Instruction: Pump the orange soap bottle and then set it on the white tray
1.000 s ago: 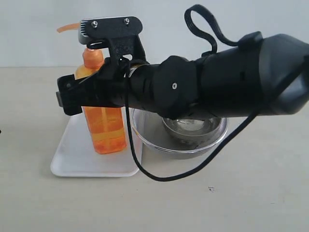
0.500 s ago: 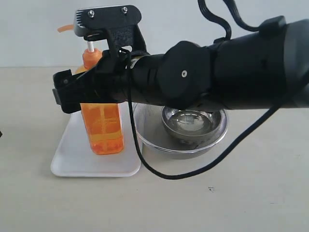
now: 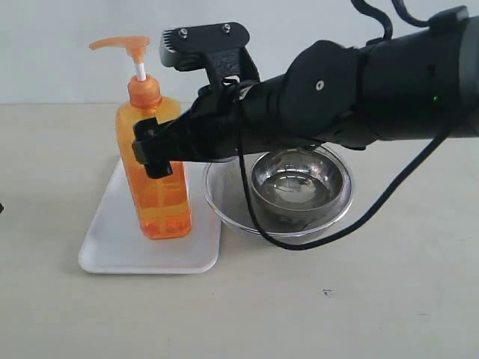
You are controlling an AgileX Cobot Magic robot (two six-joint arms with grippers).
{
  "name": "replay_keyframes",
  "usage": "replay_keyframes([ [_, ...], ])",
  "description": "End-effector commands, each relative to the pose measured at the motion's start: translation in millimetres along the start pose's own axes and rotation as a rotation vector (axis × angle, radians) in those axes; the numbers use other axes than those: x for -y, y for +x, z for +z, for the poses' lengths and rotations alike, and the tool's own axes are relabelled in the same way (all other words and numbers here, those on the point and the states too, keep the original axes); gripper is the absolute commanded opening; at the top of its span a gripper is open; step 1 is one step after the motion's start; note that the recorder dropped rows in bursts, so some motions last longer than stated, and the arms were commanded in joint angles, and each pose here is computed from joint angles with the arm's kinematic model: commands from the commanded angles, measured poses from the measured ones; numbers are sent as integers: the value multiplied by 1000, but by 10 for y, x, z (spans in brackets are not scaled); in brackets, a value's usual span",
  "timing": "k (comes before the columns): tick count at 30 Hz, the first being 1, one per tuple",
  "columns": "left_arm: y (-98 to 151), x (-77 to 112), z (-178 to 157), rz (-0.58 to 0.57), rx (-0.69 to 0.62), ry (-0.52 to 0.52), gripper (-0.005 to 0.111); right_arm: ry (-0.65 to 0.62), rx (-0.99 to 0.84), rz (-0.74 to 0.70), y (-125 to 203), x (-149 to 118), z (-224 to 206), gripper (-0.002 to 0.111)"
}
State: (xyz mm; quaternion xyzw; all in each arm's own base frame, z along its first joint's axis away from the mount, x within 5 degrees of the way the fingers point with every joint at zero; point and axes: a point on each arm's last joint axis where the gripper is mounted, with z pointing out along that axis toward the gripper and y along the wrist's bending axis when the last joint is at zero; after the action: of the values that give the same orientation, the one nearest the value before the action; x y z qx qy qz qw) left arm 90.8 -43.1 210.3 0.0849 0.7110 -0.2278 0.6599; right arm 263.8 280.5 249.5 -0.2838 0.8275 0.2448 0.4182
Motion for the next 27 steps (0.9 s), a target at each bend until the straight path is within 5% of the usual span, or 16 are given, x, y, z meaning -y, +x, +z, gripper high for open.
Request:
replay_keyframes([
  [1, 13, -6, -8, -7, -5, -5, 5, -26, -13, -25, -58, -18, -127, 105],
  [11, 13, -6, -8, -7, -5, -5, 5, -105, -125, -107, -102, -129, -507, 99],
  [14, 13, -6, -8, -7, -5, -5, 5, -113, -179, -116, -72, -138, -572, 77],
  [20, 13, -6, -8, -7, -5, -5, 5, -123, -337, -77, 64, -144, -611, 1],
  [27, 51, -23, -9, -7, -48, -24, 5, -138, -434, -36, 147, -160, -650, 1],
])
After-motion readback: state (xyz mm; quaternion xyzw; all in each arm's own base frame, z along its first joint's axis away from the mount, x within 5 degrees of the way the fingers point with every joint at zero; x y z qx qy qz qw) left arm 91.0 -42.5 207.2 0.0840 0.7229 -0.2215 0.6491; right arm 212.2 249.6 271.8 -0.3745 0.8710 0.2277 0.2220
